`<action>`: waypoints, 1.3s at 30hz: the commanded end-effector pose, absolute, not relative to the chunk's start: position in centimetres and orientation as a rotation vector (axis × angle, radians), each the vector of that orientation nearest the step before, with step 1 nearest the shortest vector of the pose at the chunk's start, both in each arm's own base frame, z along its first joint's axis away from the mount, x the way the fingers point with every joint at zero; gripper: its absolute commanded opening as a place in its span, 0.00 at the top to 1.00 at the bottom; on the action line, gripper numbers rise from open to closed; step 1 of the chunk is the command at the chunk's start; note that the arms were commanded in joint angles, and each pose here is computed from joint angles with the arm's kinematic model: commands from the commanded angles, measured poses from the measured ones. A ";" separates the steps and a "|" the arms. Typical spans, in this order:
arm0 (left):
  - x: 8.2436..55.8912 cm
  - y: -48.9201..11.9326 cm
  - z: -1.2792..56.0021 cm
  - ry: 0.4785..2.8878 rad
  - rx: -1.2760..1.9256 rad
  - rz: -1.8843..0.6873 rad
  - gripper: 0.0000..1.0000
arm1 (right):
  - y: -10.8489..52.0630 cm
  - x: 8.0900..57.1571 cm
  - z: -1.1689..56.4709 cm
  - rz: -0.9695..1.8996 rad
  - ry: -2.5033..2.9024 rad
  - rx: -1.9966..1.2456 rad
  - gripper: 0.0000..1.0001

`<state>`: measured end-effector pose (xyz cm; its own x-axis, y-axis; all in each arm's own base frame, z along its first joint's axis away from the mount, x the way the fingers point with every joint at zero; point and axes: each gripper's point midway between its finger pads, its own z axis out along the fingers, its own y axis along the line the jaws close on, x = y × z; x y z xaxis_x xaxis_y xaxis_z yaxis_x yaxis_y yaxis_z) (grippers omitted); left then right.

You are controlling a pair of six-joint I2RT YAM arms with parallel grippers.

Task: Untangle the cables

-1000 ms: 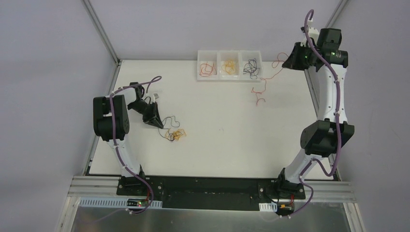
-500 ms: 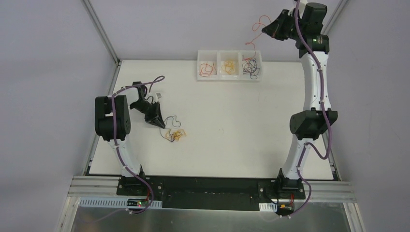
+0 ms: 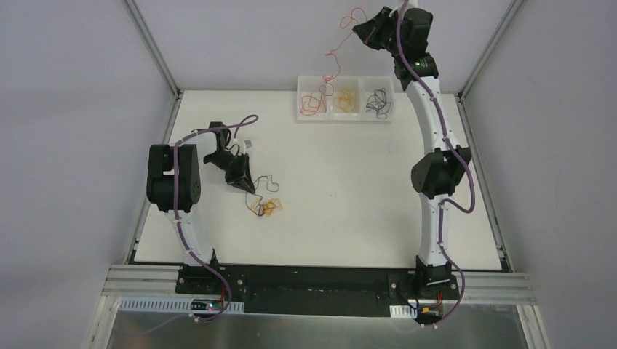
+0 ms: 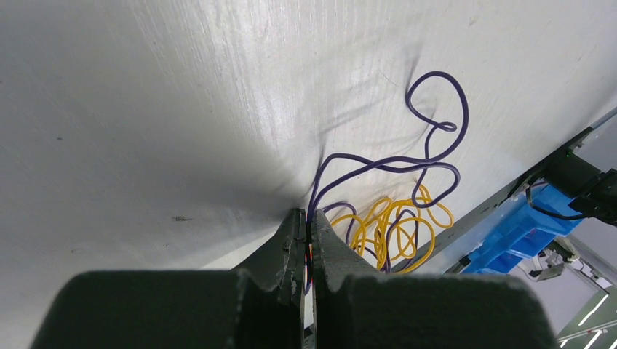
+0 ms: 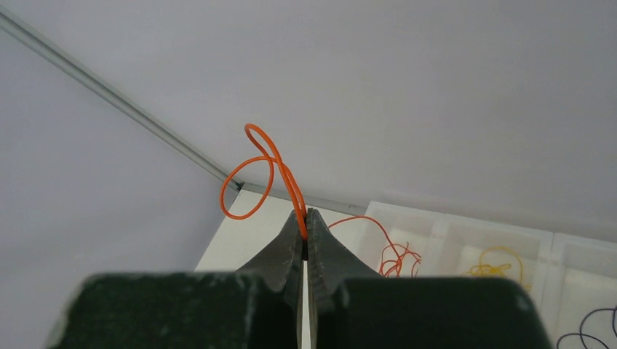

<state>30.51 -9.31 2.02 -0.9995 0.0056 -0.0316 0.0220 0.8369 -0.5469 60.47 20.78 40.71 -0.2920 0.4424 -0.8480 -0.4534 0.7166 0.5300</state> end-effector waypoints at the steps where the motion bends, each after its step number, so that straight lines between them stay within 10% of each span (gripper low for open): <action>1: 30.3 -9.5 2.7 2.967 0.004 -0.902 1.00 | 21.7 61.1 46.0 0.864 1.436 0.015 1.00; 39: 28.9 -9.7 2.4 2.974 -0.014 -0.921 1.00 | 32.8 65.2 15.4 0.696 1.905 -0.093 1.00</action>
<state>29.25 -10.07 1.91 -0.9998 -0.0180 -0.0029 -0.0129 0.8112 -0.5846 66.01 30.74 17.28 -0.4320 0.3193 -0.8434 -0.3240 0.8178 0.4756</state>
